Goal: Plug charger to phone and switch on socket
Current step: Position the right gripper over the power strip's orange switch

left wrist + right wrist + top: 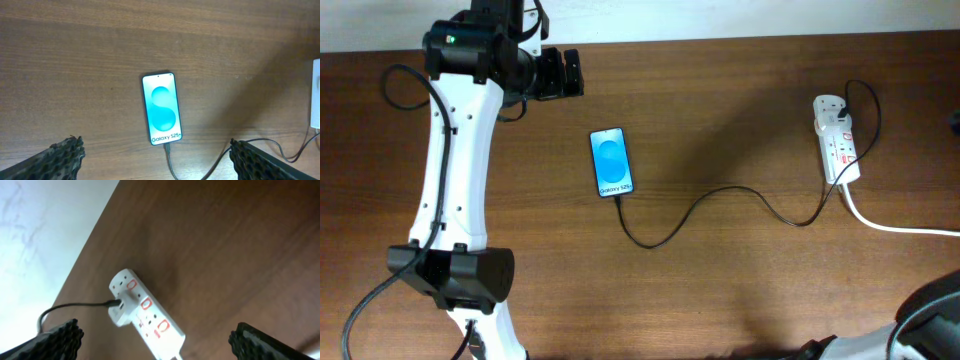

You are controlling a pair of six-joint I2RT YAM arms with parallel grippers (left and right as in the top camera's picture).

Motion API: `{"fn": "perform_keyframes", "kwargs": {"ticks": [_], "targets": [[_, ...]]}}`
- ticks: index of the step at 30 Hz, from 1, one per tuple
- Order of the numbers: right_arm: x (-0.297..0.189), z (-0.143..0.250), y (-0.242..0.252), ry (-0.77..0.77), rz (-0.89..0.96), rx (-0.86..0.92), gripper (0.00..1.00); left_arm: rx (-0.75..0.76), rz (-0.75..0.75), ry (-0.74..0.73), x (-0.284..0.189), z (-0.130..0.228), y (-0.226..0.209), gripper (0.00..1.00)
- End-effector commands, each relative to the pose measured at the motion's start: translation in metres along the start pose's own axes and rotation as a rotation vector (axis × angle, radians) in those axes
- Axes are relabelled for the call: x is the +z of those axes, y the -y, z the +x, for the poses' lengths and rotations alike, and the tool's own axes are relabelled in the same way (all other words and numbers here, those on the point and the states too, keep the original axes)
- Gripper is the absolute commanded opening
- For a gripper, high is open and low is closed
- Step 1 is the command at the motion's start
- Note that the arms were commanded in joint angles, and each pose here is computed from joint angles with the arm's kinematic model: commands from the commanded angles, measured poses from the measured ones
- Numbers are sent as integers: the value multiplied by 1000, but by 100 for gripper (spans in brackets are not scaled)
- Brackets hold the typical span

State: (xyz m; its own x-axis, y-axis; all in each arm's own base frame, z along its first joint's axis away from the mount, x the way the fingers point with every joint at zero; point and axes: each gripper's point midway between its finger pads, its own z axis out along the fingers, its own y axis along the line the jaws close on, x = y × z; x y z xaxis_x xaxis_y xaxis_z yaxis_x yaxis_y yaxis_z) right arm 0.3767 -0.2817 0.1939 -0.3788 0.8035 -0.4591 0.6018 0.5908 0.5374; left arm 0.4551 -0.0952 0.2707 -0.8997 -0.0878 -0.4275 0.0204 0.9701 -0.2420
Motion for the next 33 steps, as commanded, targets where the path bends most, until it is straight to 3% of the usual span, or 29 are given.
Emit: {"fn": "perform_keyframes", "kwargs": {"ticks": [1,5,24,33], "targets": [[26,7,-18,-20,4,-115,99,11,12,29,-13,-3,2,99],[53,15,-14,-14,147,-196,99,11,12,29,-13,-3,2,99],[114,64,19,-201,185,-157,99,11,12,30,-13,-3,2,100],[129,77,10,-210,254,-296,99,10,12,30,-13,-3,2,99]]}}
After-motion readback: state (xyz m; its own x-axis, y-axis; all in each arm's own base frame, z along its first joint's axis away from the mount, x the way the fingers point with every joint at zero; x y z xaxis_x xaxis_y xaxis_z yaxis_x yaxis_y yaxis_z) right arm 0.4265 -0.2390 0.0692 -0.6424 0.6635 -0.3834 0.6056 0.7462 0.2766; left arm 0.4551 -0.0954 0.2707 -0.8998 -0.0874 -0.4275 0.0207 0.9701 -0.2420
